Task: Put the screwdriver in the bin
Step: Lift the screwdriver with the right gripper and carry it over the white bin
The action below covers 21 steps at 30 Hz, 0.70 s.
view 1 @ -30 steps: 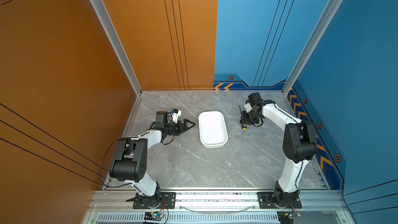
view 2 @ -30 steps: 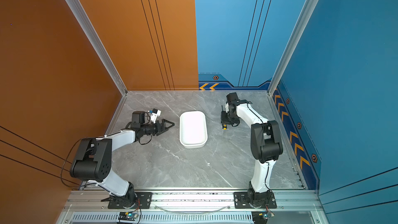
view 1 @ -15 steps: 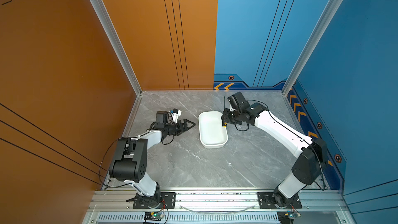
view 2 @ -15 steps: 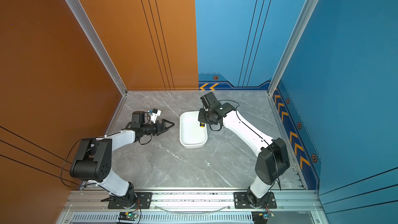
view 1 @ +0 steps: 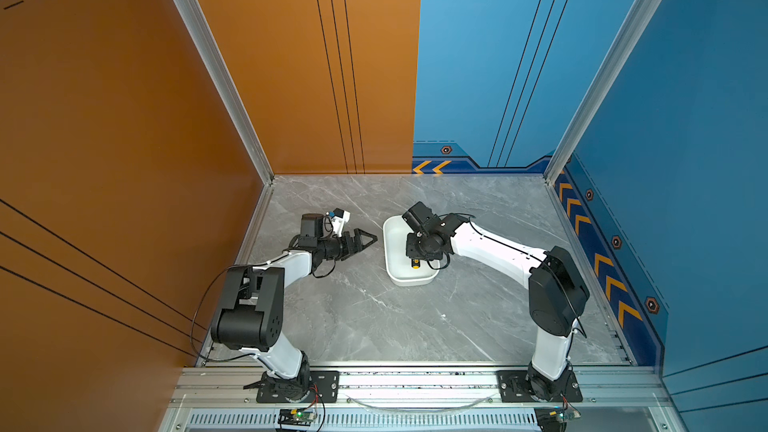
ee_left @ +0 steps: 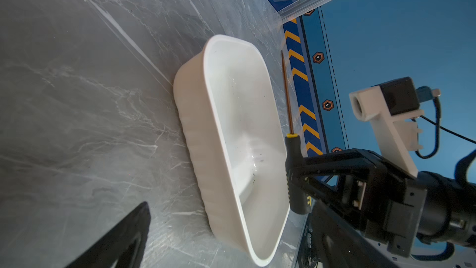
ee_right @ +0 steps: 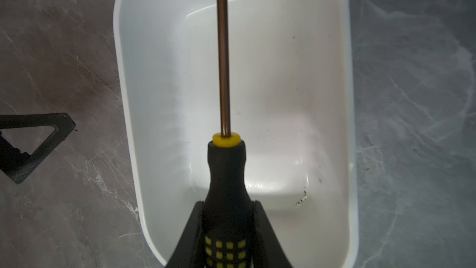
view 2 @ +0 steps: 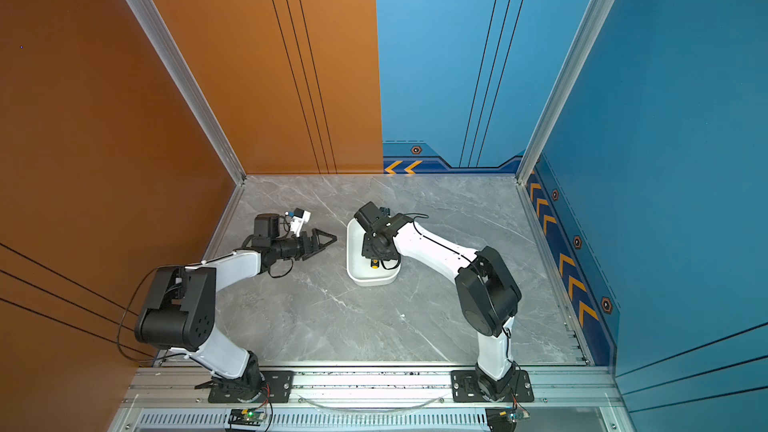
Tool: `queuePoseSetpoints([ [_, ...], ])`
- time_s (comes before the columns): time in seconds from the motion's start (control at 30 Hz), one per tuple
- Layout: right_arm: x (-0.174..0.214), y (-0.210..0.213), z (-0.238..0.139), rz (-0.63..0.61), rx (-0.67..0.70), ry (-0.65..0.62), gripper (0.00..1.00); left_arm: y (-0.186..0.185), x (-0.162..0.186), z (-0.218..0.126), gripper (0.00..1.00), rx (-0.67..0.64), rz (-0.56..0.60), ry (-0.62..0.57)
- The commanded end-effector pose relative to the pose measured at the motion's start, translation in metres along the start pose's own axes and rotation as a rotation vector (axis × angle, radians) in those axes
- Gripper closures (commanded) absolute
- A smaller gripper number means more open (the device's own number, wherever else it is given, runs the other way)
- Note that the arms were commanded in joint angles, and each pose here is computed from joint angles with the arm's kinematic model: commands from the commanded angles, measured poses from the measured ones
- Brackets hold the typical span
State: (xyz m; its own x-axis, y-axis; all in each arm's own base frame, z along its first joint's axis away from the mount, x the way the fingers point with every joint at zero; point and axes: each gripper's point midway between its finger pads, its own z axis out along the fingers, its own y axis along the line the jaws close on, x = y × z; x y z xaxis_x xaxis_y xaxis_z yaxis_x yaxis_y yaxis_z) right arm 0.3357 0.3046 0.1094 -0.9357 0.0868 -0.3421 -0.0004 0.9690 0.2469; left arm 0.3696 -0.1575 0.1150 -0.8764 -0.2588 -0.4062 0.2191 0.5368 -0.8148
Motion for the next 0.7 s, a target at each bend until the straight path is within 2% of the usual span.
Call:
queuePoseSetpoints([
  [0.0,-0.010,0.007,-0.001,0.020,0.006,-0.047,1.00,0.004,0.004,0.002,0.02,0.012,-0.004,0.015],
  [0.67,0.012,-0.004,0.047,-0.012,0.082,0.042,1.00,0.011,0.007,0.004,0.02,0.005,-0.020,0.023],
])
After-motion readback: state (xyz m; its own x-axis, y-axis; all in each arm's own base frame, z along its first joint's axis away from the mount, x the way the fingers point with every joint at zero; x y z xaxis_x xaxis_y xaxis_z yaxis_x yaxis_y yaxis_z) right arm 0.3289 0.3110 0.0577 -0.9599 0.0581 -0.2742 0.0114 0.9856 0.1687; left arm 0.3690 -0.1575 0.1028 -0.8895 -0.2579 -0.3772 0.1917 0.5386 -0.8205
